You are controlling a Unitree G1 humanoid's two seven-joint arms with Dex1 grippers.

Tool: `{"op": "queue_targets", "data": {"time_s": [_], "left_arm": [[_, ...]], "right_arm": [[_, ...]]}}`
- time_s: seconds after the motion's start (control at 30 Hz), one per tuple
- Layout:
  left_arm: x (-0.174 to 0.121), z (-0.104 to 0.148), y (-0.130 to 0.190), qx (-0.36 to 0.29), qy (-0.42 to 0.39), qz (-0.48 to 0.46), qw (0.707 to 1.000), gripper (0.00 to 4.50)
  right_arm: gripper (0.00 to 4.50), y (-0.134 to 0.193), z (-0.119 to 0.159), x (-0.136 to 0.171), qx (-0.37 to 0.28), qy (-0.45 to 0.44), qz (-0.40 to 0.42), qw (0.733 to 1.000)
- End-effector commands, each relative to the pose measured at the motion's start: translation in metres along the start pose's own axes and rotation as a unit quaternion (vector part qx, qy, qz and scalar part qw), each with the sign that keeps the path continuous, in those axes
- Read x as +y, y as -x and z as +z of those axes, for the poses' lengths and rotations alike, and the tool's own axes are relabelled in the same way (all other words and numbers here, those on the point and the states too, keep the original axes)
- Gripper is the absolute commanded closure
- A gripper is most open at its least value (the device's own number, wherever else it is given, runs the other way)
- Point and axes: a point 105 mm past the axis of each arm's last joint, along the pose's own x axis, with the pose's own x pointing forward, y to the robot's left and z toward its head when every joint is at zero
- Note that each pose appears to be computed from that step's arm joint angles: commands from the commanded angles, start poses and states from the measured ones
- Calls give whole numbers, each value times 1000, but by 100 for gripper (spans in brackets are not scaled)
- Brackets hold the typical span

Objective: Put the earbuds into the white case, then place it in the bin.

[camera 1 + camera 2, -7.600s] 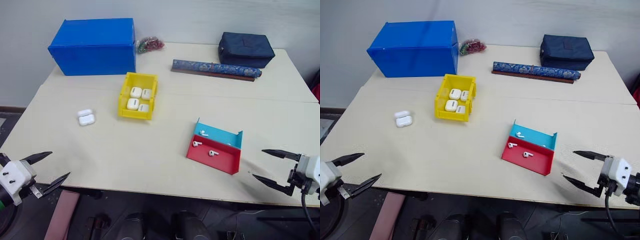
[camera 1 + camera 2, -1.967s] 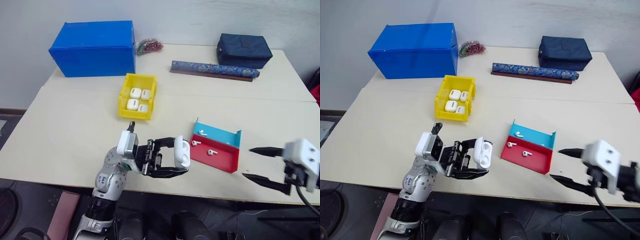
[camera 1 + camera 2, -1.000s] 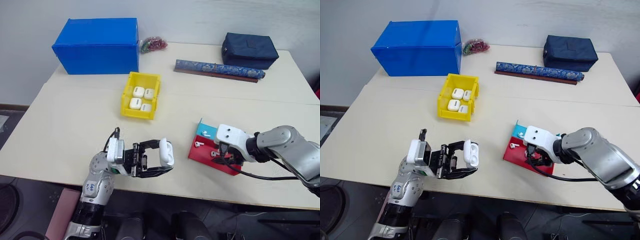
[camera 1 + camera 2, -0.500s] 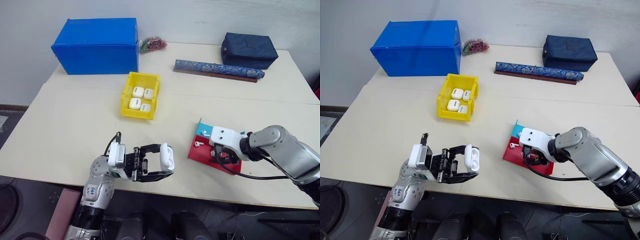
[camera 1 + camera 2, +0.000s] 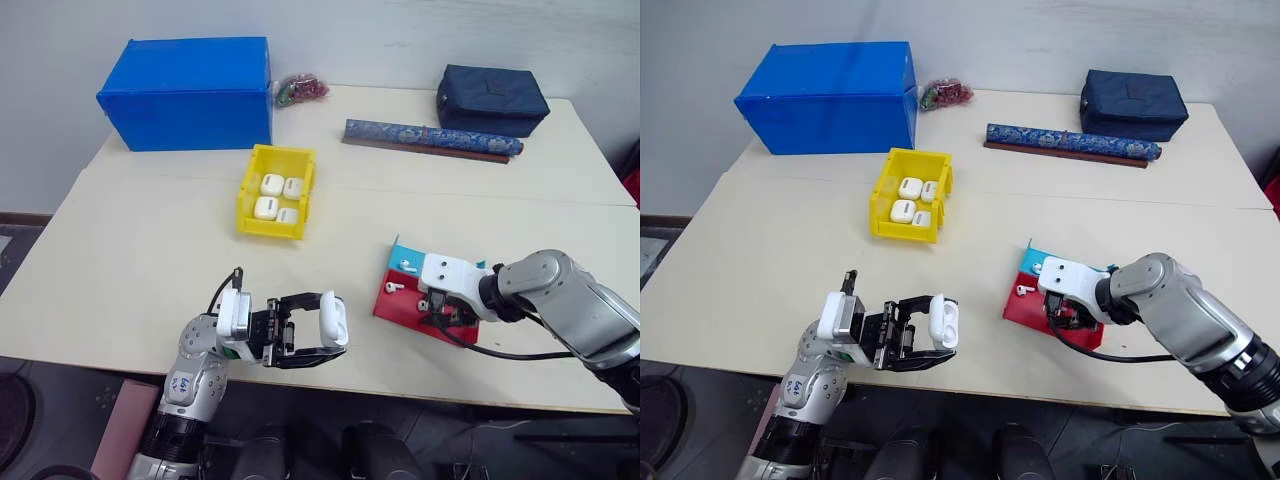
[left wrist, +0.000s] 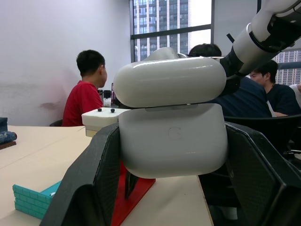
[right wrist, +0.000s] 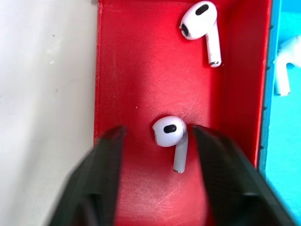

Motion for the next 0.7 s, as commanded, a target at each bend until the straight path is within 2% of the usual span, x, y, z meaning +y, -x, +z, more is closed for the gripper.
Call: {"op": "queue_targets", "data": {"time_s": [0.03,0.07,0.43,0.57,0.7], "left_arm": [[-3,8,-5,-2,-20,-10,1000,167],[-3,8,-5,-2,-20,-11,1000,167],[-3,10,-6,0,-23,-5,1000,167],[-2,13,-8,-9,-33,-2,999,167],[3,18,-14,-34,-48,-3,998,167]], "right_arm": [[376,-4,-4,1,7,-3,-1,1000],[403,-5,-4,1,7,-2,-2,1000],[406,-4,-5,2,0,1,3,1000],[406,10,7,1,-44,-14,5,999],[406,47,25,-1,-151,-6,6,989]]}}
